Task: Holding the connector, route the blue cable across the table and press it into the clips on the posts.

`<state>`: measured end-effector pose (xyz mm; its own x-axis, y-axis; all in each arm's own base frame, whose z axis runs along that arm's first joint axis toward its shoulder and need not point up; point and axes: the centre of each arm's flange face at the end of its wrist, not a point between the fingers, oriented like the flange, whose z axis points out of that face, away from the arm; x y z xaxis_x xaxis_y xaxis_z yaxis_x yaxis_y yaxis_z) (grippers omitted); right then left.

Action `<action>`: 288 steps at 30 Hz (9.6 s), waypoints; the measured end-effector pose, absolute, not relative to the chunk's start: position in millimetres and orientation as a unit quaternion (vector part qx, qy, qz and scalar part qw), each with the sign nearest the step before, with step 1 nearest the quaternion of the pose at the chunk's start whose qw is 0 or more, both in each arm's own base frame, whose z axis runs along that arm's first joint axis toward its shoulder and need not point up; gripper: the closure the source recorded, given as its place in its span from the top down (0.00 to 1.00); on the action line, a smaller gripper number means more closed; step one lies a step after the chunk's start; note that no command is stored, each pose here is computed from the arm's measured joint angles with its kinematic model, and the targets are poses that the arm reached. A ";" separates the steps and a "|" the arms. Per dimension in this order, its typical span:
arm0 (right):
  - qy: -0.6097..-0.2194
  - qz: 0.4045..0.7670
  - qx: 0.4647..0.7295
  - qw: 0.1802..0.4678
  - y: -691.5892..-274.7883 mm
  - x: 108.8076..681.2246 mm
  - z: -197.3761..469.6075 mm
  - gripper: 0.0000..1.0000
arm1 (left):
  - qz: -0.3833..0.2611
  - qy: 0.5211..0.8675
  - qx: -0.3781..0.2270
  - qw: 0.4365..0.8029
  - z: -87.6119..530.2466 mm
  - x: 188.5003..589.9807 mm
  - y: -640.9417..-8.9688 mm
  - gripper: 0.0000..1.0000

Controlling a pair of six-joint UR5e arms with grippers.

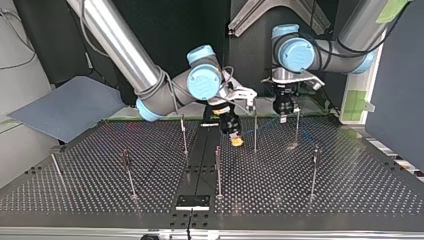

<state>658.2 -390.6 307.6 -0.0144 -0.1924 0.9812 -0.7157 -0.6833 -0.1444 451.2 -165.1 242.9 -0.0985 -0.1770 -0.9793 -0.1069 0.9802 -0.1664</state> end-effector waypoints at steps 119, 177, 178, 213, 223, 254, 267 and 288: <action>-0.366 0.590 0.695 0.186 -459.6 566.9 193.9 0.00 | 0.000 0.770 -0.063 0.635 149.1 548.3 -144.0 1.00; -0.377 0.578 0.700 0.183 -470.6 553.2 191.7 0.00 | -0.116 0.758 -0.014 0.642 173.4 424.2 -290.0 1.00; -0.378 0.578 0.699 0.183 -470.9 552.9 191.6 0.00 | -0.118 0.759 -0.013 0.640 171.0 424.2 -293.0 1.00; -0.383 0.574 0.699 0.188 -477.4 546.1 191.1 0.00 | -0.099 0.738 -0.053 0.665 173.7 504.2 -307.2 1.00; -0.383 0.574 0.699 0.188 -478.2 545.6 191.1 0.00 | -0.086 0.754 -0.045 0.650 160.8 530.7 -313.2 1.00; -0.381 0.567 0.706 0.186 -474.7 544.4 195.1 0.00 | -0.058 0.777 -0.056 0.624 158.6 531.9 -312.9 0.00; -0.388 0.568 0.700 0.189 -460.0 525.6 250.0 0.00 | -0.045 0.784 -0.059 0.616 186.4 502.3 -301.8 0.00; -0.369 0.603 0.678 0.200 -424.1 506.0 346.3 0.00 | -0.072 0.756 -0.065 0.648 271.5 470.7 -298.9 0.00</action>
<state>506.0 -424.1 346.3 0.0002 -0.2595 0.9657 -0.7421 -0.6473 -0.1738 470.7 -298.9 271.5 -0.1522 -0.1904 -0.9698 -0.0050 0.9814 -0.1919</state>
